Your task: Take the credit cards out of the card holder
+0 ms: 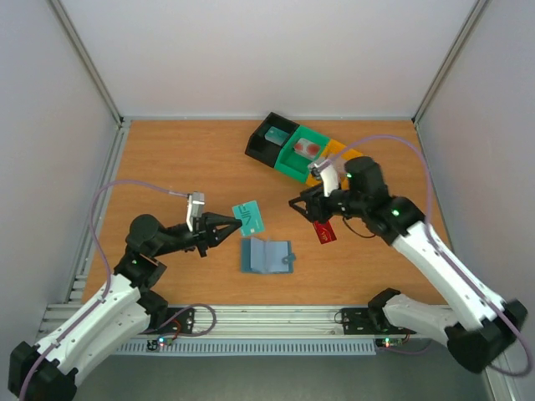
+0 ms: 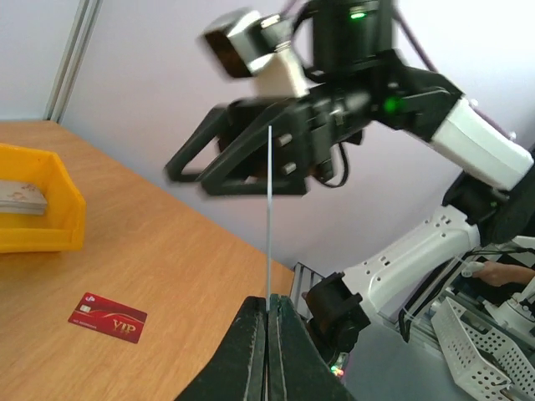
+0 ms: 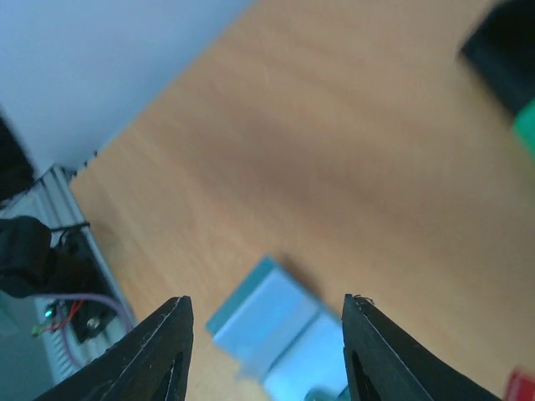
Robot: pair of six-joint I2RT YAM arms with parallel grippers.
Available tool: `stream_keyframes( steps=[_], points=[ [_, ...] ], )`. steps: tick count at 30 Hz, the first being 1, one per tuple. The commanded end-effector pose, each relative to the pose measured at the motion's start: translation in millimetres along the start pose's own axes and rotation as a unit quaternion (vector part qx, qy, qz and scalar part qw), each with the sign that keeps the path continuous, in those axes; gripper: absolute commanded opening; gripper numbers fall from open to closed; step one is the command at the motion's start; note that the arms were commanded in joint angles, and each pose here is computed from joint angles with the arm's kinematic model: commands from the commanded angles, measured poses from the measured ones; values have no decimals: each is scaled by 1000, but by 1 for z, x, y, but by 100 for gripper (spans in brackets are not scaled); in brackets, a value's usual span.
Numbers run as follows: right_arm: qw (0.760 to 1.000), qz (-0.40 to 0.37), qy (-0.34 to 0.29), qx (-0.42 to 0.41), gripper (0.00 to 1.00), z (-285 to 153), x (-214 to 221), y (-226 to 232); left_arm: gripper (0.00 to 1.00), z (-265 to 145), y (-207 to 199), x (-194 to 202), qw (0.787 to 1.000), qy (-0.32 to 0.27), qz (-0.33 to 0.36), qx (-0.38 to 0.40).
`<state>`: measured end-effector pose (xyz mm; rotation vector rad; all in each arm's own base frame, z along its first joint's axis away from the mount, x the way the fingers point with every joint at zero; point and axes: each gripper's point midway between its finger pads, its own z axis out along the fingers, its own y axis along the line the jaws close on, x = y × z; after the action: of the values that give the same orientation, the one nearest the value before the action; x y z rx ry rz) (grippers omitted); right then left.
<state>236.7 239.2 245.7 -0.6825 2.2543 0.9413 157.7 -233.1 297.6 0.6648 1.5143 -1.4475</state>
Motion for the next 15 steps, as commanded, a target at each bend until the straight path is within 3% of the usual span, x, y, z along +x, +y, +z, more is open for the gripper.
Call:
stream_keyframes(
  steps=[1,4,6,8,9,12,15],
  points=[
    [967,-220,-121,34,50,-48,-42,25,0,-1,-21,-34,998,-41,48,21],
    [895,-396,-205,-3,52,-68,-53,64,0,-1,-26,-40,998,-42,34,27],
    [807,-531,-257,15,59,-71,-52,76,0,0,-26,-46,999,-45,-2,23],
    [679,-647,-339,72,65,-84,-70,88,0,2,-19,-55,997,-55,-46,5],
    [641,-672,-358,97,66,-86,-79,90,0,3,-17,-62,996,-61,-64,-2],
    [577,-708,-375,159,67,-91,-115,92,0,4,-11,-83,992,-75,-95,-22],
    [495,-749,-391,201,71,-90,-137,97,0,6,-16,-99,992,-73,-101,-17]
  ],
)
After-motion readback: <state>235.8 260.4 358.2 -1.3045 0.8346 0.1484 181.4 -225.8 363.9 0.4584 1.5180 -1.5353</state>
